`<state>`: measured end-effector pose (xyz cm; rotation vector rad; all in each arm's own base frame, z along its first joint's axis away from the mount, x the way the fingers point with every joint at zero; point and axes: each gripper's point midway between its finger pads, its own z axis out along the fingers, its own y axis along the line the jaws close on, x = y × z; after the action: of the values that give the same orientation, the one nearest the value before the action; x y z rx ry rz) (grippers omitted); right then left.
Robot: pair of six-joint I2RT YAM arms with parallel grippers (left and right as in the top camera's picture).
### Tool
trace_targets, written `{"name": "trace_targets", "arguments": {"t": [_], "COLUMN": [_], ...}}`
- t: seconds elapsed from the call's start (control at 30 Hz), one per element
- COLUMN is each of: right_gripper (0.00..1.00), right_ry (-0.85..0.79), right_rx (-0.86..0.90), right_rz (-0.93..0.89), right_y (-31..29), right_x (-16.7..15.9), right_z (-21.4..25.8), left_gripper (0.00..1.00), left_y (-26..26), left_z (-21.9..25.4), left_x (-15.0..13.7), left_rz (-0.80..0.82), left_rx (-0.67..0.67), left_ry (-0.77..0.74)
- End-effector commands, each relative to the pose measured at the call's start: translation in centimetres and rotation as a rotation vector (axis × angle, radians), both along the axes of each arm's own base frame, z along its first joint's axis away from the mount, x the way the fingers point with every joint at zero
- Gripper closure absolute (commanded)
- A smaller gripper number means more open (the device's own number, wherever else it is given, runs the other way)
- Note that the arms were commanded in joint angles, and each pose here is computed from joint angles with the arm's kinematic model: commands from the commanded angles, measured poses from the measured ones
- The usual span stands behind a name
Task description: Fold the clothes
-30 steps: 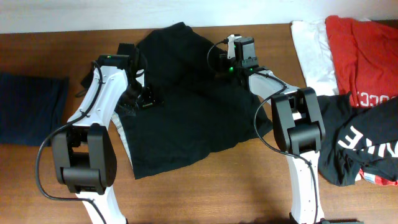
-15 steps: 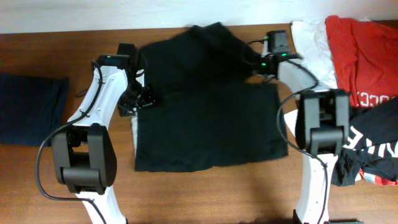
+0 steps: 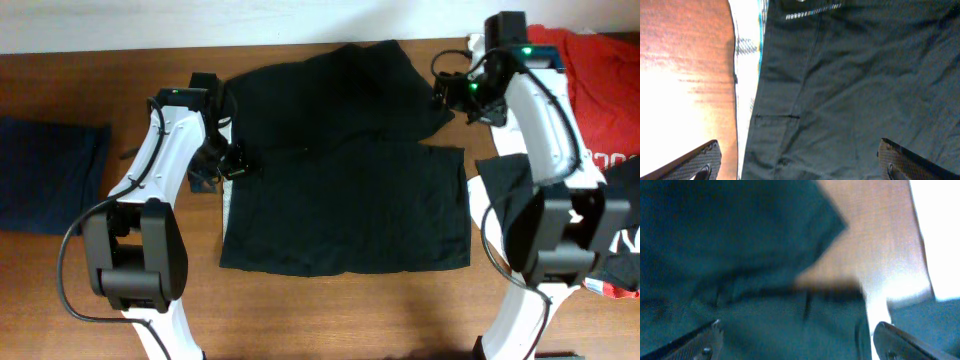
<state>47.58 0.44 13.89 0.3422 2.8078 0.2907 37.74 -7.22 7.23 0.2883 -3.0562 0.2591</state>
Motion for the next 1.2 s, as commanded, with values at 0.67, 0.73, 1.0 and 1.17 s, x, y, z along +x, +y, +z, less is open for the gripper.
{"name": "trace_targets", "arguments": {"t": [0.67,0.73,1.0,1.17], "right_gripper": [0.01,0.01,0.01,0.01], "right_ry": [0.467,0.436,0.502,0.483], "right_rx": [0.148,0.157,0.174,0.185], "right_rz": [-0.504,-0.516,-0.654,-0.703], "right_y": [-0.6,-0.3,0.0,-0.1], "right_x": [-23.6,-24.7,-26.0,-25.4], "right_z": [-2.4,-3.4,-4.9,-5.0], "left_gripper": [0.01,0.04,0.04,0.09], "left_y": [2.1,2.2,2.4,2.6], "left_z": [-2.0,-2.3,-5.0,-7.3], "left_x": [-12.3,-13.4,-15.6,-16.0], "left_rz": [0.103,0.205,0.602,0.736], "left_rx": [0.075,0.074,0.069,0.066], "left_ry": [0.189,0.136,0.102,0.085]}}
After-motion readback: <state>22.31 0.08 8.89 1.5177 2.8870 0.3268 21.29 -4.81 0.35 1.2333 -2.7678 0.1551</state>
